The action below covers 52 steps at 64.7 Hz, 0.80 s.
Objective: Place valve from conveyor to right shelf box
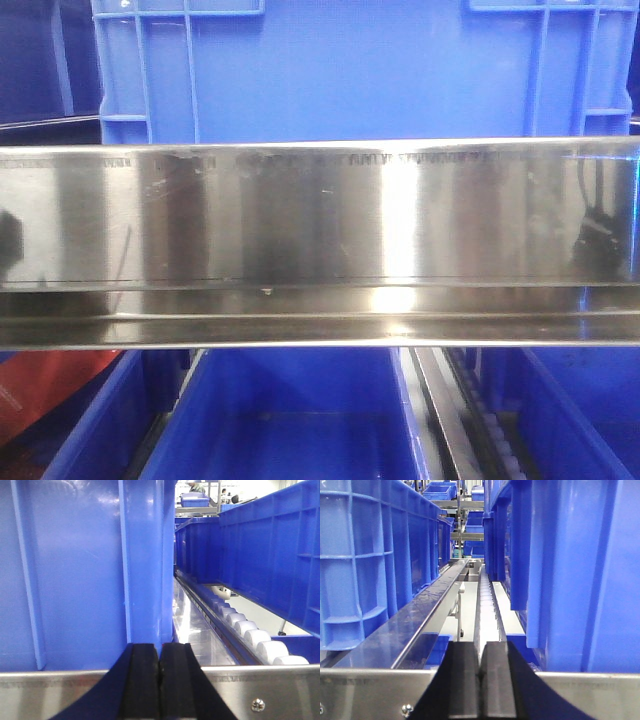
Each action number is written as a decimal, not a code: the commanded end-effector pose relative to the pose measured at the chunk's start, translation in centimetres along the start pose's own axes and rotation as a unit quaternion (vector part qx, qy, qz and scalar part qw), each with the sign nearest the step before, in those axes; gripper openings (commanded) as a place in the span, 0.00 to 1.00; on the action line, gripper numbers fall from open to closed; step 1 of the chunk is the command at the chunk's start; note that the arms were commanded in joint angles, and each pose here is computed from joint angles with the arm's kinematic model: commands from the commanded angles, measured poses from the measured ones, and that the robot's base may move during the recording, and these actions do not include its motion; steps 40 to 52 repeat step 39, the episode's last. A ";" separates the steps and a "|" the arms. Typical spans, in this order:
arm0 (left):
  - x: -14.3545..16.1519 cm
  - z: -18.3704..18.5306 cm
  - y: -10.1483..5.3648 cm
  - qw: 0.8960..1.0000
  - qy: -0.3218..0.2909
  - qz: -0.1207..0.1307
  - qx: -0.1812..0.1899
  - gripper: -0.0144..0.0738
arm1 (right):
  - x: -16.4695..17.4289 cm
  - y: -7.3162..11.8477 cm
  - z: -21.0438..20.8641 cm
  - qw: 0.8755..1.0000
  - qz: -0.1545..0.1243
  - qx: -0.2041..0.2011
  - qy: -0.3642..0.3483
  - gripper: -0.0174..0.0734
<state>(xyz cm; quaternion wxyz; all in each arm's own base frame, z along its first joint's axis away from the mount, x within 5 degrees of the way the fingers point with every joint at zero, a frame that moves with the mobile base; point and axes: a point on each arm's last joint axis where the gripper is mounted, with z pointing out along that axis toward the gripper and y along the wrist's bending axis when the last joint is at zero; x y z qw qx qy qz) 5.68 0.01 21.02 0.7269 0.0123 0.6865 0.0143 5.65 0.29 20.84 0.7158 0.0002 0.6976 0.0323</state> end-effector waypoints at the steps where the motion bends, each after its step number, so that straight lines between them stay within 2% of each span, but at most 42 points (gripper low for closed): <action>1: -0.2 0.0 0.0 1.000 -0.012 -0.005 -0.003 0.04 | -0.2 -0.1 0.0 1.000 -0.002 0.004 -0.013 0.01; 52: -0.2 0.0 0.0 1.000 -0.012 -0.005 -0.003 0.04 | -0.2 -0.1 0.0 1.000 -0.002 0.004 -0.013 0.01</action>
